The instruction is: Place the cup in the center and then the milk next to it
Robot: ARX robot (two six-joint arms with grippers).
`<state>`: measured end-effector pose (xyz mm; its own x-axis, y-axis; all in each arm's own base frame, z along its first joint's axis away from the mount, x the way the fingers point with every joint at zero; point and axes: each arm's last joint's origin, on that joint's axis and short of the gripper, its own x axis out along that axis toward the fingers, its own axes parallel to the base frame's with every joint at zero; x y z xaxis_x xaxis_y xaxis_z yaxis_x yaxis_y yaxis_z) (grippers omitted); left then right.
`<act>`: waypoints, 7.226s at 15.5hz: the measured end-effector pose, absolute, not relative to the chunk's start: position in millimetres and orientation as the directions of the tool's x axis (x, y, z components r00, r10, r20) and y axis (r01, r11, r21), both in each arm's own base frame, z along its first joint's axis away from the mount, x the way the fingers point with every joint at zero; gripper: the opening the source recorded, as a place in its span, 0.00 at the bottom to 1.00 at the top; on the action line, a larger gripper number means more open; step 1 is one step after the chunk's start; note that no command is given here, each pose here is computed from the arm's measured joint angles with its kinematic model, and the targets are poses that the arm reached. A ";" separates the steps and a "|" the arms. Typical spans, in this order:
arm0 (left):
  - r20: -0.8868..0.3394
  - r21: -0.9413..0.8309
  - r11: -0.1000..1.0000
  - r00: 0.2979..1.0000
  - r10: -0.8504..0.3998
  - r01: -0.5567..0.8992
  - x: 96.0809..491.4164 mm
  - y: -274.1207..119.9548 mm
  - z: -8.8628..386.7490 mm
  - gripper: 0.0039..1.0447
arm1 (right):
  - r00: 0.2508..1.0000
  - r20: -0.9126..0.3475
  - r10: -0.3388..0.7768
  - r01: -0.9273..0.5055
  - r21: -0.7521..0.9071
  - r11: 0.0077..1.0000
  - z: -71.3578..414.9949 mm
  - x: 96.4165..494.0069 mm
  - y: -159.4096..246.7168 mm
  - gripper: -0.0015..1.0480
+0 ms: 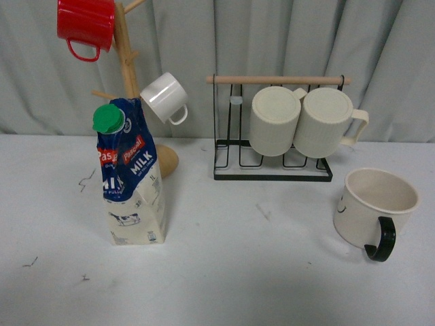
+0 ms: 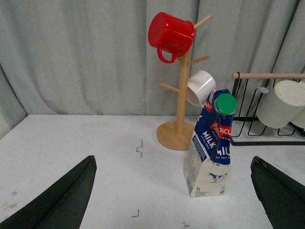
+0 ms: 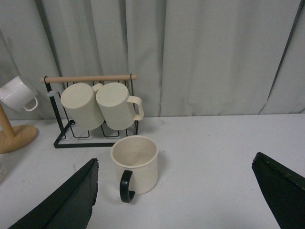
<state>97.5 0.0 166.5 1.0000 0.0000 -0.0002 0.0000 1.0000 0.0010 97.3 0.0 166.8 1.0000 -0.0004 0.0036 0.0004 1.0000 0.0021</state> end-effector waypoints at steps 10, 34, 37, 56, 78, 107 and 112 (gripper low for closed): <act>0.000 0.001 1.000 1.000 0.000 0.000 97.5 0.0 166.5 0.94 | 0.999 -0.015 -0.034 0.033 -0.053 0.998 186.6 111.6 -7.2 0.94; 0.000 0.001 1.000 1.000 0.000 0.000 97.5 0.0 166.5 0.94 | 0.650 -0.759 -0.037 0.311 0.221 0.924 104.4 379.0 17.8 0.83; -0.001 0.001 1.000 1.000 0.000 0.000 97.5 0.0 166.5 0.94 | 0.650 -0.759 -0.040 0.313 0.219 0.924 102.3 379.1 17.6 0.50; -0.001 0.001 1.000 1.000 0.000 0.000 97.5 0.0 166.5 0.94 | 0.620 -0.765 0.174 -0.130 0.118 0.984 134.7 392.9 110.6 0.03; -0.001 0.001 1.000 1.000 0.000 0.000 97.5 0.0 166.5 0.94 | 0.837 -0.501 0.223 -0.115 0.237 0.965 219.2 378.8 83.3 0.93; 0.000 0.001 1.000 1.000 0.000 0.000 97.5 0.0 166.5 0.94 | 1.000 0.004 0.000 0.000 0.002 1.000 166.9 97.2 0.0 0.29; -0.383 -0.052 0.993 0.921 0.075 -0.102 100.2 -3.1 172.5 0.94 | 1.000 0.003 0.000 0.000 0.002 1.000 166.8 97.2 0.0 0.86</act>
<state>100.2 -3.1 172.5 0.9207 0.0745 -0.3831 -0.1022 0.9934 -0.0523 97.2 0.0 166.8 1.0000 -0.0004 0.0032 0.0004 1.0000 0.0017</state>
